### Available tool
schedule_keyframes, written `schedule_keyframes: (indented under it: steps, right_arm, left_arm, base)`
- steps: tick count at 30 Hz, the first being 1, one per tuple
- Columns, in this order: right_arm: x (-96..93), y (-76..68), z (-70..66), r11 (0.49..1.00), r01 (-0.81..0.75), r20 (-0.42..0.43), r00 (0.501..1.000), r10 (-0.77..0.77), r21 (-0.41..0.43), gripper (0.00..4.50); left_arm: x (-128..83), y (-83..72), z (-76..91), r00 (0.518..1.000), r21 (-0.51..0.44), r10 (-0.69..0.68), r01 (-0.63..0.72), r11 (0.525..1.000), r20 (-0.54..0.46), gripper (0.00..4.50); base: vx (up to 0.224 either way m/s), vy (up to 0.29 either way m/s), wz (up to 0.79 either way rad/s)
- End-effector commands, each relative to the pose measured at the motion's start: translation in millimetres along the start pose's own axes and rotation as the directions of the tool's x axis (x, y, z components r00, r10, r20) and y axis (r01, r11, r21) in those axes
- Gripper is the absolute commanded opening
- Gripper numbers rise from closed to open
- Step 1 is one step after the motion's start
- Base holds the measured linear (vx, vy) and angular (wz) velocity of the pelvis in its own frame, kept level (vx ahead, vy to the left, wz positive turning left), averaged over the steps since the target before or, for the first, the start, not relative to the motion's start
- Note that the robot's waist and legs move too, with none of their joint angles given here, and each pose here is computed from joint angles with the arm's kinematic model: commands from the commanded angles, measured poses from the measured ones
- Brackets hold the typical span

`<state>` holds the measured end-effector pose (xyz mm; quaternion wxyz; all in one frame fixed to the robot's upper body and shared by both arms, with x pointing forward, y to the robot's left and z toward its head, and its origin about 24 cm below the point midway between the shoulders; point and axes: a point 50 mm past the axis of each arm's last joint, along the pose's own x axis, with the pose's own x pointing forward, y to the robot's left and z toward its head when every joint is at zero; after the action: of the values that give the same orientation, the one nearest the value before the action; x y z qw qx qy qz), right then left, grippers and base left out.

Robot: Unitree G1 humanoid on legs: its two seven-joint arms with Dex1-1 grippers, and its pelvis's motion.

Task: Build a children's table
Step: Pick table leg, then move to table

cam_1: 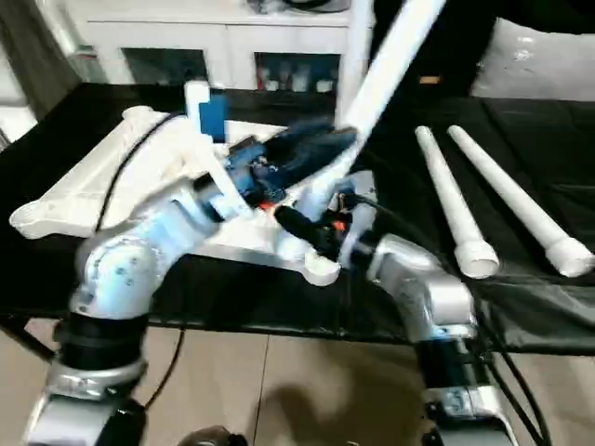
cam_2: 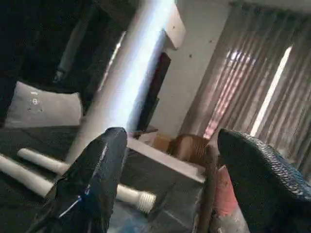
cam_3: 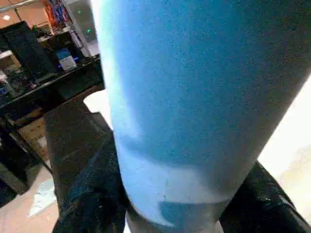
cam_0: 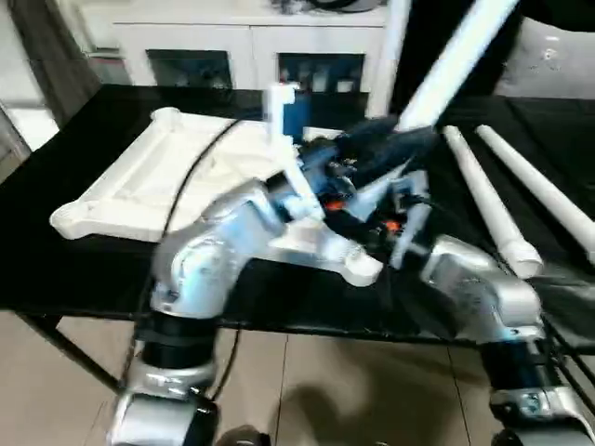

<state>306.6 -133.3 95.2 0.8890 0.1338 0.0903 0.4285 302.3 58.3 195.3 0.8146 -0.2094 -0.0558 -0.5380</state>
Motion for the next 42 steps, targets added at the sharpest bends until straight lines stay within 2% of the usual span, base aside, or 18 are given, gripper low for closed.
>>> schedule_keyframes:
  steps: [1, 2, 3, 4, 5, 7, 9, 13, 16, 19, 21, 24, 25, 26, 29, 32, 36, 42]
  right_arm:
    - [-10.1, -2.9, 9.6, 0.999, 0.037, 0.052, 0.998, -0.036, -0.03, 1.91]
    - [-13.4, -5.3, 9.4, 0.997, 0.067, 0.051, 0.997, -0.065, -0.035, 1.91]
    - [-13.4, -5.3, 9.4, 0.997, 0.067, 0.051, 0.997, -0.065, -0.035, 1.91]
    - [-18.3, -9.0, 8.5, 0.992, 0.116, 0.042, 0.993, -0.114, -0.051, 1.91]
    - [-20.1, -10.4, 8.0, 0.989, 0.138, 0.038, 0.99, -0.136, -0.059, 1.91]
    - [-21.4, -11.2, 7.6, 0.986, 0.154, 0.035, 0.988, -0.152, -0.067, 1.91]
    - [-26.3, -13.6, 7.0, 0.967, 0.236, 0.045, 0.971, -0.233, -0.093, 1.91]
    - [-33.4, -10.4, 5.1, 0.911, 0.386, 0.086, 0.922, -0.377, -0.142, 1.91]
    - [-36.3, -9.8, 3.3, 0.865, 0.48, 0.11, 0.877, -0.468, -0.144, 1.91]
    - [-38.4, -3.4, 6.0, 0.831, 0.52, 0.156, 0.854, -0.497, -0.196, 1.91]
    - [-39.1, 2.8, 9.1, 0.825, 0.521, 0.196, 0.852, -0.486, -0.218, 1.91]
    - [-41.9, 17.4, 22.8, 0.837, 0.527, 0.364, 0.816, -0.45, -0.146, 1.91]
    - [-43.1, 19.1, 22.1, 0.827, 0.546, 0.366, 0.803, -0.47, -0.136, 1.91]
    - [-42.9, 20.4, 14.9, 0.845, 0.52, 0.323, 0.826, -0.461, -0.125, 1.91]
    - [-46.6, 22.1, -10.3, 0.868, 0.487, 0.193, 0.865, -0.464, -0.098, 1.91]
    - [-49.9, 24.3, -21.7, 0.856, 0.495, 0.161, 0.866, -0.473, -0.15, 1.91]
    - [-54.5, 28.1, -35.2, 0.86, 0.497, 0.122, 0.866, -0.485, -0.113, 1.91]
    - [-55.9, 30.2, -34.4, 0.859, 0.503, 0.138, 0.862, -0.488, -0.1, 1.91]
  left_arm:
    - [-18, 22.9, -7.0, 0.99, 0.056, 0.132, -0.128, 0.99, -0.058, 3.43]
    - [-22, 29.1, -11.0, 0.98, 0.099, 0.172, -0.162, 0.982, -0.101, 3.43]
    - [-22, 29.1, -11.0, 0.98, 0.099, 0.172, -0.162, 0.982, -0.101, 3.43]
    - [-29, 37.6, -18.7, 0.957, 0.187, 0.229, -0.196, 0.963, -0.176, 3.43]
    - [-32, 40.6, -22.4, 0.946, 0.226, 0.249, -0.202, 0.953, -0.208, 3.43]
    - [-34, 42.6, -25.3, 0.938, 0.253, 0.26, -0.2, 0.946, -0.231, 3.43]
    - [-43, 53.2, -37.0, 0.894, 0.338, 0.363, -0.267, 0.903, -0.263, 3.43]
    - [-64, 56.8, -51.2, 0.825, 0.395, 0.529, -0.427, 0.813, -0.198, 3.43]
    - [-82, 56.6, -53.4, 0.767, 0.398, 0.628, -0.538, 0.743, -0.134, 3.43]
    - [-101, 55.5, -53.5, 0.695, 0.42, 0.716, -0.632, 0.651, -0.064, 3.43]
    - [-110, 53.6, -53.3, 0.664, 0.441, 0.747, -0.662, 0.605, -0.027, 3.43]
    - [-127, 43.0, -56.0, 0.616, 0.452, 0.788, -0.704, 0.549, 0.003, 3.43]
    - [-131, 40.1, -56.3, 0.599, 0.446, 0.8, -0.721, 0.53, 0.017, 3.43]
    - [-134, 38.4, -56.3, 0.593, 0.457, 0.805, -0.725, 0.516, 0.032, 3.43]
    - [-140, 34.2, -57.0, 0.565, 0.451, 0.822, -0.753, 0.479, 0.071, 3.43]
    - [-144, 32.3, -57.4, 0.544, 0.418, 0.835, -0.78, 0.465, 0.087, 3.43]
    - [-147, 27.9, -63.3, 0.542, 0.447, 0.838, -0.767, 0.46, 0.069, 3.43]
    - [-146, 26.5, -68.4, 0.547, 0.444, 0.835, -0.764, 0.467, 0.062, 3.43]
  base:
    - [0.0, 0.0, 0.0]
    - [0.0, 0.0, 0.0]
    - [0.0, 0.0, 0.0]
    - [0.0, 0.0, 0.0]
    - [0.0, 0.0, 0.0]
    - [0.0, 0.0, 0.0]
    - [0.0, 0.0, 0.0]
    - [0.0, 0.0, 0.0]
    - [0.0, 0.0, 0.0]
    - [0.0, 0.0, 0.0]
    - [0.0, 0.0, 0.0]
    - [0.0, 0.0, 0.0]
    - [0.0, 0.0, 0.0]
    - [0.0, 0.0, 0.0]
    - [0.0, 0.0, 0.0]
    - [0.0, 0.0, 0.0]
    - [0.0, 0.0, 0.0]
    - [0.0, 0.0, 0.0]
